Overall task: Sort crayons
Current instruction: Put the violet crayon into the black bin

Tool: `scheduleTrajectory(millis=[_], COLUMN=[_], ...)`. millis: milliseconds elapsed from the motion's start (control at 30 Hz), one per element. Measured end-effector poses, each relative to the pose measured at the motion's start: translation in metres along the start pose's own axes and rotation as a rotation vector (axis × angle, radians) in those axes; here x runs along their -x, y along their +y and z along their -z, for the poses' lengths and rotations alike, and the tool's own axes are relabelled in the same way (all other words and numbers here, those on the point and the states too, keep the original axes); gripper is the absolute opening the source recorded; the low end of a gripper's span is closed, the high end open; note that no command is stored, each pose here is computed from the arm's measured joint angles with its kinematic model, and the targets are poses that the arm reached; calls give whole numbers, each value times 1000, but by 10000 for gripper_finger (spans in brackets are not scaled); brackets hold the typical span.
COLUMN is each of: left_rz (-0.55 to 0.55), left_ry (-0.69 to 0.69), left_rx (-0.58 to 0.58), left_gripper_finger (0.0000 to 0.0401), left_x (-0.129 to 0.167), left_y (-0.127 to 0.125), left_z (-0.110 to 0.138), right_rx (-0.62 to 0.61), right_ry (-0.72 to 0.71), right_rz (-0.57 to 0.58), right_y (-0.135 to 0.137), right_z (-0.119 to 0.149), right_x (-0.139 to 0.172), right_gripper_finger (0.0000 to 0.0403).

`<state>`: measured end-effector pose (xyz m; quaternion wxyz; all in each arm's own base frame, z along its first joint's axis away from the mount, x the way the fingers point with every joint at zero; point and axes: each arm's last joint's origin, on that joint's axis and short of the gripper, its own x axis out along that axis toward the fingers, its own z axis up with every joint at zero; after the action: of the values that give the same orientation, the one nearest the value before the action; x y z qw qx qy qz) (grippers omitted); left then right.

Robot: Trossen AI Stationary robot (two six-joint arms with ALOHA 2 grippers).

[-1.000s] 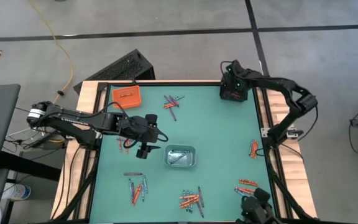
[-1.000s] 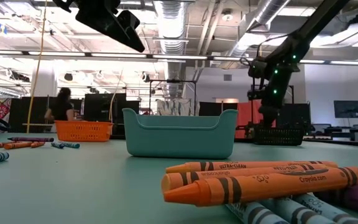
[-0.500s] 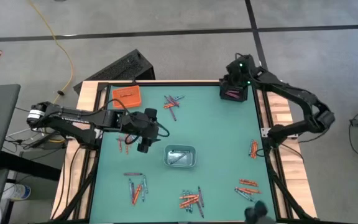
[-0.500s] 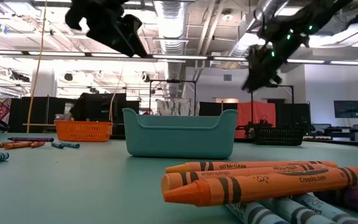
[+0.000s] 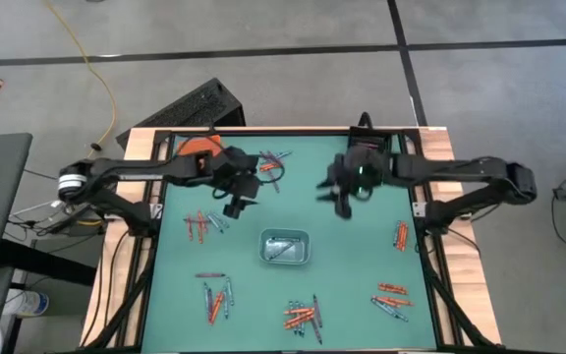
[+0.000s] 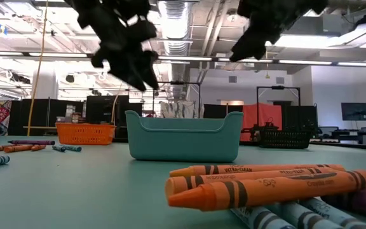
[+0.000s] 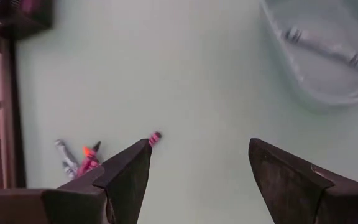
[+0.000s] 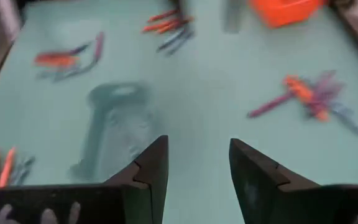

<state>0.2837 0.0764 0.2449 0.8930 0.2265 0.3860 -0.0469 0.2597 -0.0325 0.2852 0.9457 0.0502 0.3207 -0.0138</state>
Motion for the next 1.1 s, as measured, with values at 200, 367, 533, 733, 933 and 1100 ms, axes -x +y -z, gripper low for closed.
scheduleTrajectory(millis=[200,367,533,733,933,1100], left_rz=[75,156,201,218,209,231], left_ry=[130,199,261,349,419,463], left_rx=[-67,-95,-122,-158,-233,-264], left_gripper_finger=[261,250,218,190,188,188], left_x=[-36,-61,-79,-93,-110,-126], left_y=[17,36,58,80,90,92], left_z=[10,10,9,15,27,35], right_rx=[67,72,73,63,71,79], right_ry=[117,178,250,313,373,355], right_rz=[4,39,27,16,44,66], right_y=[51,79,98,119,145,166], right_z=[15,28,41,55,74,85], right_x=[-12,-20,-28,-35,-33,-25], right_gripper_finger=[161,161,161,161,161,161])
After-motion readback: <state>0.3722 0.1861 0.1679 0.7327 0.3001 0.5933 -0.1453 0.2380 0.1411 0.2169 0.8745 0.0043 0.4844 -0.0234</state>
